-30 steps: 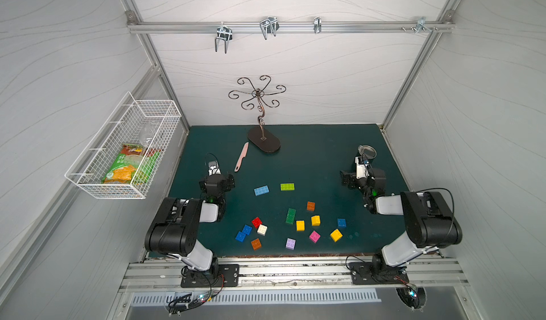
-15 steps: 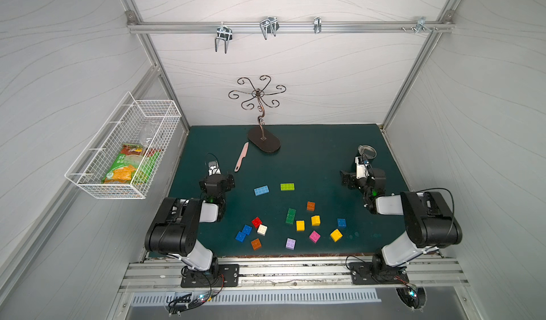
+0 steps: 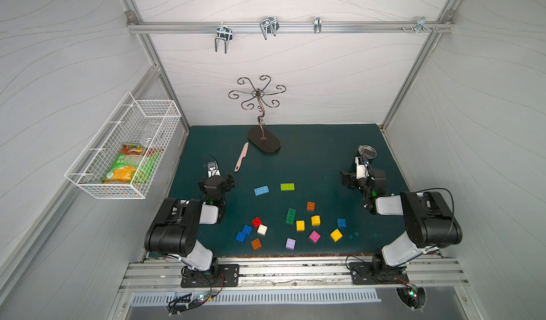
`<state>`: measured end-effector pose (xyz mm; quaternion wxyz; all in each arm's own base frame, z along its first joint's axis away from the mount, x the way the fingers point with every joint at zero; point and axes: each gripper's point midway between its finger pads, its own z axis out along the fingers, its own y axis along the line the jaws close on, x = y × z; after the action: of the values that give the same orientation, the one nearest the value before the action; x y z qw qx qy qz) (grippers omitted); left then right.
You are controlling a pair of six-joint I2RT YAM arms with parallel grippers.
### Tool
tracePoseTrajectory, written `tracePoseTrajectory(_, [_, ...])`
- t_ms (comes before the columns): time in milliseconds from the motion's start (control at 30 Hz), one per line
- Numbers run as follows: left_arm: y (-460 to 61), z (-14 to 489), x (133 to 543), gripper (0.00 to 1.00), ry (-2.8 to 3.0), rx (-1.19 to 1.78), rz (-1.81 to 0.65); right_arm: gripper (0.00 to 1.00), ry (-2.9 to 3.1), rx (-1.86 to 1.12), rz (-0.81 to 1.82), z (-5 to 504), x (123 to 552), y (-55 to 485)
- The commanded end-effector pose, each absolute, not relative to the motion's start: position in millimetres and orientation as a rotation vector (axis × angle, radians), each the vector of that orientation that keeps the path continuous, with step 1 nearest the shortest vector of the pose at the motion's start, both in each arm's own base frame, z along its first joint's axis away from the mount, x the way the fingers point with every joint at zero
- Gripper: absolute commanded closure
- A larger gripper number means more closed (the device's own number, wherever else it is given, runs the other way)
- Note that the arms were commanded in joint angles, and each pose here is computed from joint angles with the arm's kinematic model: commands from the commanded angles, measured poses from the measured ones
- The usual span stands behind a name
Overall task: Assemble the number 1 with lego
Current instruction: Move the lego brick at the center of the board.
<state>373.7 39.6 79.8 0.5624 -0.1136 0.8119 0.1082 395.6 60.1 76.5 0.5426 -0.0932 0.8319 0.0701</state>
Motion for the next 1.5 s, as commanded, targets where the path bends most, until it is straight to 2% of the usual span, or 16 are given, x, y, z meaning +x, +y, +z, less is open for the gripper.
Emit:
tracePoseTrajectory(0, [38.8, 117.7, 371.4, 0.0, 1.758, -0.275, 0.275, 0.01, 1.878, -0.237, 0.049, 90.7, 387.5, 62.3])
tracePoseTrajectory(100, [41.5, 133.8, 364.8, 0.0, 1.809, -0.327, 0.32, 0.01, 1.795, -0.171, -0.033, 110.5, 376.1, 53.1])
tracePoseTrajectory(200, [56.3, 156.0, 353.5, 0.0, 1.912, -0.523, 0.37, 0.01, 1.721, -0.223, -0.065, 145.4, 362.0, 64.0])
tracePoseTrajectory(267, [62.3, 179.6, 343.0, 0.0, 1.908, -0.687, 0.413, 0.01, 1.713, -0.179, 0.016, 172.3, 353.6, 69.7])
tracePoseTrajectory(367, [40.3, 207.9, 337.1, 0.0, 2.064, -0.645, 0.337, 0.01, 1.767, 0.06, 0.251, 217.3, 342.8, 70.1])
tracePoseTrajectory(433, [8.8, 218.2, 333.2, 0.0, 2.232, -0.465, 0.181, 0.01, 1.923, 0.343, 0.348, 220.5, 330.4, 56.4])
tracePoseTrajectory(500, [5.8, 223.3, 322.9, 0.0, 2.259, -0.46, 0.153, 0.01, 1.984, 0.498, 0.355, 218.9, 326.5, 44.1])
tracePoseTrajectory(600, [21.8, 236.1, 291.1, 0.0, 2.252, -0.588, 0.187, 0.01, 2.083, 0.248, 0.616, 229.6, 323.9, 89.7])
tracePoseTrajectory(700, [3.8, 240.4, 273.4, 0.0, 2.333, -0.52, 0.025, 0.01, 2.189, -0.161, 0.803, 230.9, 302.4, 169.1])
tracePoseTrajectory(800, [-4.1, 237.0, 256.5, 0.0, 2.413, -0.534, -0.034, 0.06, 2.428, -0.529, 0.633, 201.2, 272.8, 222.8])
tracePoseTrajectory(867, [-10.9, 232.2, 248.9, 0.0, 2.453, -0.514, -0.08, 0.13, 2.536, -0.686, 0.459, 180.0, 261.7, 238.7])
tracePoseTrajectory(967, [-17.7, 219.0, 242.5, 0.0, 2.475, -0.455, -0.12, 0.15, 2.589, -0.785, 0.336, 156.0, 251.9, 249.4])
tracePoseTrajectory(1067, [-16.8, 200.7, 235.0, 0.0, 2.515, -0.446, -0.103, 0.12, 2.587, -0.789, 0.391, 150.8, 249.0, 257.2])
tracePoseTrajectory(1200, [-22.3, 203.7, 235.3, 0.01, 2.495, -0.429, -0.149, 0.11, 2.585, -0.881, 0.467, 148.6, 246.5, 272.6])
tracePoseTrajectory(1467, [-27.7, 205.7, 234.8, 0.01, 2.463, -0.396, -0.186, 0.11, 2.631, -1.131, 0.391, 124.3, 244.1, 297.6])
